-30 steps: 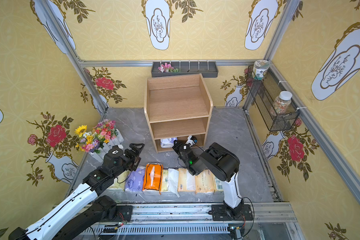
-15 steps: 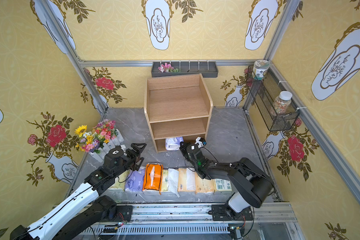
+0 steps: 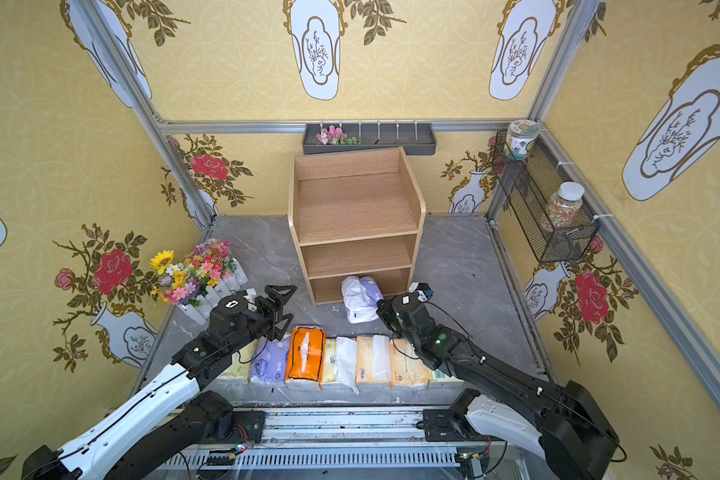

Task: Remove the tissue boxes from the shelf
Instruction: Pick up a box of tissues from the shelf, then place the box of tissues at the center of the board.

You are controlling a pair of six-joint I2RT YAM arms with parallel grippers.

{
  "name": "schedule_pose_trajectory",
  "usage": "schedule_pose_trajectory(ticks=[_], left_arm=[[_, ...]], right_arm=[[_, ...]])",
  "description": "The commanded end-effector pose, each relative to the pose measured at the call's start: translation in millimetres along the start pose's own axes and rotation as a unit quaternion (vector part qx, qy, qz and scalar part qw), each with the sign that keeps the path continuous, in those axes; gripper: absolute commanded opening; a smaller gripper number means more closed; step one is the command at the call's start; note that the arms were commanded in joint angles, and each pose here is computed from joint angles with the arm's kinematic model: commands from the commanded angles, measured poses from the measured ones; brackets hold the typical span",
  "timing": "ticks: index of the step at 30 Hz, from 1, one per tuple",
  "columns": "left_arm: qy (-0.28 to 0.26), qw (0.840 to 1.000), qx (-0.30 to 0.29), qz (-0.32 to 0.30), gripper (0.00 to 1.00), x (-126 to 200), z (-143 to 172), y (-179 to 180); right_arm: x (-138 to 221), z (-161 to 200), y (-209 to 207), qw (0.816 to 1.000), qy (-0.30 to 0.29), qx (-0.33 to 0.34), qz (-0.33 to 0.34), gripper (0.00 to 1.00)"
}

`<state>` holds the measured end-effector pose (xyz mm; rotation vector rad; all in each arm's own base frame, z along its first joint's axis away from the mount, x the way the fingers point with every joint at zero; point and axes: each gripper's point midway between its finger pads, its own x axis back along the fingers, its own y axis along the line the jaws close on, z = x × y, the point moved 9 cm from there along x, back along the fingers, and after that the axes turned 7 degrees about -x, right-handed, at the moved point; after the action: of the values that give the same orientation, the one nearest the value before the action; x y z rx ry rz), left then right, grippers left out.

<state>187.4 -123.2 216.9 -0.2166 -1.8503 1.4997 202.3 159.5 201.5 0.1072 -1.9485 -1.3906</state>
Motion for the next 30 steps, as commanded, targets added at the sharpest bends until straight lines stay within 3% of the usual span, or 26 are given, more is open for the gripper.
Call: schedule_pose_trajectory(ticks=[1,17,30], left_arm=[[0.014,1.0,0.006,0.004,1.0,-1.3,2.5,3.2],[0.052,0.998,0.035,0.005,1.0,-7.1,15.2,17.6],[0.068,0.996,0.058,0.029,1.0,-5.3,24.3,15.7]], right_arm=[[13.1,2.6,2.2,0.999,0.028,0.035,0.011,0.0],[25.1,26.9,36.4,0.982,0.172,0.057,-0.042,0.0],[16.2,66.5,51.7,0.983,0.151,0.045,-0.096,0.0]])
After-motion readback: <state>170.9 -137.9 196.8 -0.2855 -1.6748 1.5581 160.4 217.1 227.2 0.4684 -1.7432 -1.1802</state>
